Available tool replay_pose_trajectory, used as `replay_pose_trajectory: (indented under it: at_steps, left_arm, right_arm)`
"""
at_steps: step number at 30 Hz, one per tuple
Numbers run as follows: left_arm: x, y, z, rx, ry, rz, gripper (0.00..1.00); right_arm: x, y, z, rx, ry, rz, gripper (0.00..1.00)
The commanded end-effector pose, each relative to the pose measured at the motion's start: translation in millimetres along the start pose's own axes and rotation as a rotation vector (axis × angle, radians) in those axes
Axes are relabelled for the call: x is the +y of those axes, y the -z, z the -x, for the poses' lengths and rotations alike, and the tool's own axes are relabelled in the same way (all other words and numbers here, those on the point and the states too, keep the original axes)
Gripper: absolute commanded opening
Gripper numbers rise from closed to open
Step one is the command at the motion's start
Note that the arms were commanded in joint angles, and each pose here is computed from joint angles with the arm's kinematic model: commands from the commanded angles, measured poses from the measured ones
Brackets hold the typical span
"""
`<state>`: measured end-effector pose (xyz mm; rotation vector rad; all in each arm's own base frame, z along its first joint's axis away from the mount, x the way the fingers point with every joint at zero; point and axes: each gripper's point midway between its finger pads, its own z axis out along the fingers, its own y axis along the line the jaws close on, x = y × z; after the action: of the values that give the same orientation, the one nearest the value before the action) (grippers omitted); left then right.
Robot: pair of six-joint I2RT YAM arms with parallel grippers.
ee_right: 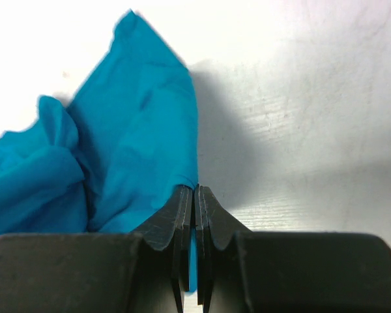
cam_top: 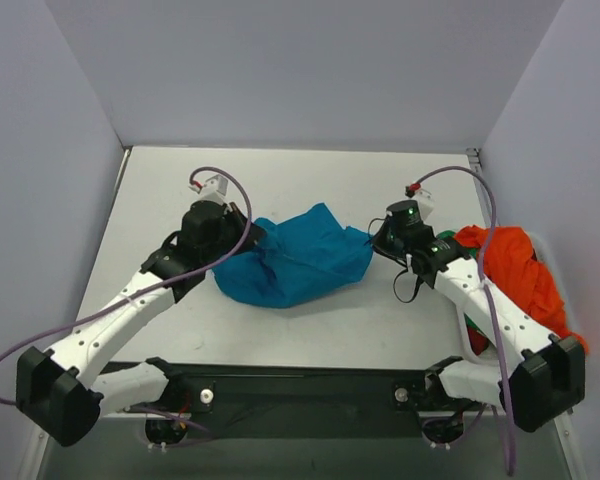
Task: Fold and stack the t-shirts
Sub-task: Flatten out the tshirt
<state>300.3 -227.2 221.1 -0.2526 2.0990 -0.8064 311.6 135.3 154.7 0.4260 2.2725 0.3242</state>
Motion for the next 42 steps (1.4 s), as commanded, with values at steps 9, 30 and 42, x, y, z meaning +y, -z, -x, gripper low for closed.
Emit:
replay_pose_trajectory:
  at_steps: [9,30,42]
  left_arm:
    - [-83.5,114.8,194.1,-0.413,-0.081,-0.083,0.0]
    - [-133.4,205.6,265.7,-0.714,-0.099,-0.208,0.0]
    - [-159.1,109.0,399.0,-0.753,-0.161,-0.394,0.0]
  right_arm:
    - [54.3,131.0,163.9,-0.399,-0.112,0.174,0.0]
    - [95.9,204.3,221.4,-0.531,0.007,0.341,0.0]
    - [157.0,104.4,310.1,-0.558,0.051,0.353,0.0]
